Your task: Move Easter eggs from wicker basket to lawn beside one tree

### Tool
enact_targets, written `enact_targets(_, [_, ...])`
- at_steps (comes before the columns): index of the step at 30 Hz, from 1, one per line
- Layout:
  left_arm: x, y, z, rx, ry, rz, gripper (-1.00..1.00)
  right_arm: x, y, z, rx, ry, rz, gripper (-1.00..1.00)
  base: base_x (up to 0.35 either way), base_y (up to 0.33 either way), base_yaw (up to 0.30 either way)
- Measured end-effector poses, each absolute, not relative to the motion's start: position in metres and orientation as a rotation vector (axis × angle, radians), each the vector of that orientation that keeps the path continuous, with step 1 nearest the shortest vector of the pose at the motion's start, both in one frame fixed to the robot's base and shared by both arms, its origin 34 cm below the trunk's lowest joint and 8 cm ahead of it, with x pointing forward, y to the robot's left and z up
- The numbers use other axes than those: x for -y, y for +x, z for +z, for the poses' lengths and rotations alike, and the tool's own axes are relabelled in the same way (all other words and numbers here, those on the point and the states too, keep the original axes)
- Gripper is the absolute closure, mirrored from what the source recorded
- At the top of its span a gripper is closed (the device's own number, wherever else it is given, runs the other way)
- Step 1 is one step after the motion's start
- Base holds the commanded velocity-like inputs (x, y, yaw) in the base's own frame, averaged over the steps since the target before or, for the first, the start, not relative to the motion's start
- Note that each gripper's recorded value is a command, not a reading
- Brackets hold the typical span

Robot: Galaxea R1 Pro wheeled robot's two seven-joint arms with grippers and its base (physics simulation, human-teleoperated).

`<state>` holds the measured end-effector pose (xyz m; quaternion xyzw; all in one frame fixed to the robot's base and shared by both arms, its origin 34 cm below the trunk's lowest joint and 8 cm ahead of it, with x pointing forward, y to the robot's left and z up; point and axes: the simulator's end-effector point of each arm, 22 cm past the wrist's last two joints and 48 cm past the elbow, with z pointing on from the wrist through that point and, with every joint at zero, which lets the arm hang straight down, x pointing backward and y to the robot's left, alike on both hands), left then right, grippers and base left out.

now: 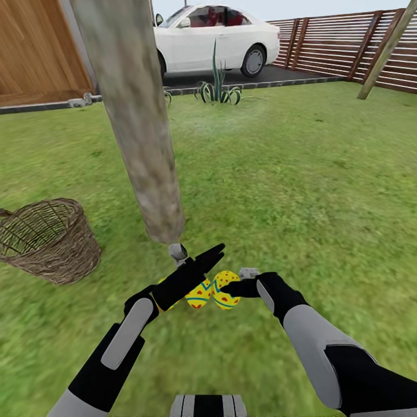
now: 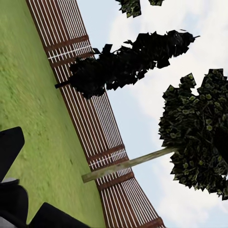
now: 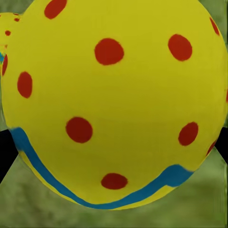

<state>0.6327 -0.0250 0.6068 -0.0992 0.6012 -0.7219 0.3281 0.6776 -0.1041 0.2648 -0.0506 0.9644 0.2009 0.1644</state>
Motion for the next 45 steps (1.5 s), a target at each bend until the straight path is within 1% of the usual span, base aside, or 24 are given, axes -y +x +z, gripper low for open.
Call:
enact_targets(4, [0.024, 0.633, 0.606, -1.576, -0.262, -1.888, -1.0, 0.112, 0.681, 0.263, -2.754, -0.135, 0.514, 1.0, 0.011, 0.0, 0.0])
enact_targets(13, [0.025, 0.633, 0.605, -1.577, -0.263, -1.889, -1.0, 0.111, 0.68, 0.263, -2.755, -0.135, 0.512, 1.0, 0.21, -0.086, 0.0])
enact_targets(22, [0.025, 0.632, 0.606, -1.572, -0.259, -1.892, -1.0, 0.111, 0.68, 0.262, -2.756, -0.135, 0.513, 1.0, 0.005, -0.002, 0.0])
enact_targets(26, [0.023, 0.628, 0.615, -1.518, -0.238, -1.935, -1.0, 0.109, 0.679, 0.26, -2.76, -0.135, 0.517, 1.0, 0.0, 0.0, 0.0])
enact_targets(45, [0.024, 0.634, 0.572, -1.56, -0.315, -1.955, -1.0, 0.107, 0.671, 0.217, -2.775, -0.126, 0.524, 1.0, 0.0, 0.0, 0.0])
